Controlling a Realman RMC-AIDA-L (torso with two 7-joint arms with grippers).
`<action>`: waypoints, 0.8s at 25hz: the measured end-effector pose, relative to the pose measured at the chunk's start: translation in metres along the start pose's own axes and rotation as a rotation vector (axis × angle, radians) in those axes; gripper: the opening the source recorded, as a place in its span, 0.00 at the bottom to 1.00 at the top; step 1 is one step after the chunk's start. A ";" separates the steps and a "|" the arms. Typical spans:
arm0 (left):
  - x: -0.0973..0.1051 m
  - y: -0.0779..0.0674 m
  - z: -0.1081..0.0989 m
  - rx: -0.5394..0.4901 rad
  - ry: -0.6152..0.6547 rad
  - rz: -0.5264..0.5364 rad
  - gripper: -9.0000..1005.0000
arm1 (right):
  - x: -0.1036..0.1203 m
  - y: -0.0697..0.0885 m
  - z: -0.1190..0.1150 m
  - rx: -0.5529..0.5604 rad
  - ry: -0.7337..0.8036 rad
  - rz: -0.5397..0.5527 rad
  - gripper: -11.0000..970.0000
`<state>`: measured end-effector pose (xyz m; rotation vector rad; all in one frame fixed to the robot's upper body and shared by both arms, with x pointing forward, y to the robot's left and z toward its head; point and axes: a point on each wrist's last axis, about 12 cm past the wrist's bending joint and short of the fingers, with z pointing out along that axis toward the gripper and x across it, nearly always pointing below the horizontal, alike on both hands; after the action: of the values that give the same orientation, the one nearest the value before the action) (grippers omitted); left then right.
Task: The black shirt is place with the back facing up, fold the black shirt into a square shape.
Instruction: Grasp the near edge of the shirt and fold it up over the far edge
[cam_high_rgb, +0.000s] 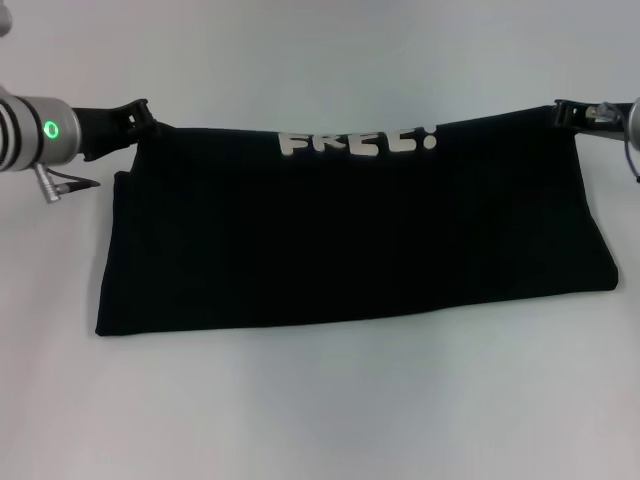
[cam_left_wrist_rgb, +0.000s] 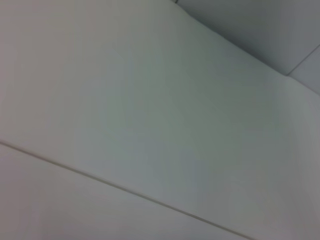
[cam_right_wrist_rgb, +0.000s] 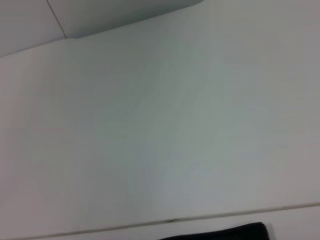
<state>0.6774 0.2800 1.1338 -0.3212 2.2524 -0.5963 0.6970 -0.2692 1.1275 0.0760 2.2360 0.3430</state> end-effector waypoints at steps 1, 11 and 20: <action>0.002 -0.001 0.002 -0.005 -0.010 0.000 0.04 | 0.002 0.001 0.002 0.009 -0.006 -0.004 0.08; 0.017 -0.004 0.015 -0.038 -0.024 0.007 0.04 | 0.009 0.012 0.012 0.046 -0.037 -0.041 0.08; 0.022 -0.008 0.018 -0.032 -0.013 0.024 0.06 | 0.011 0.015 0.012 0.038 -0.017 -0.072 0.08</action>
<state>0.6766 0.2588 1.1139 -0.3128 2.2517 -0.5448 0.6986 -0.2501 1.1159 0.0181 2.2227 0.2604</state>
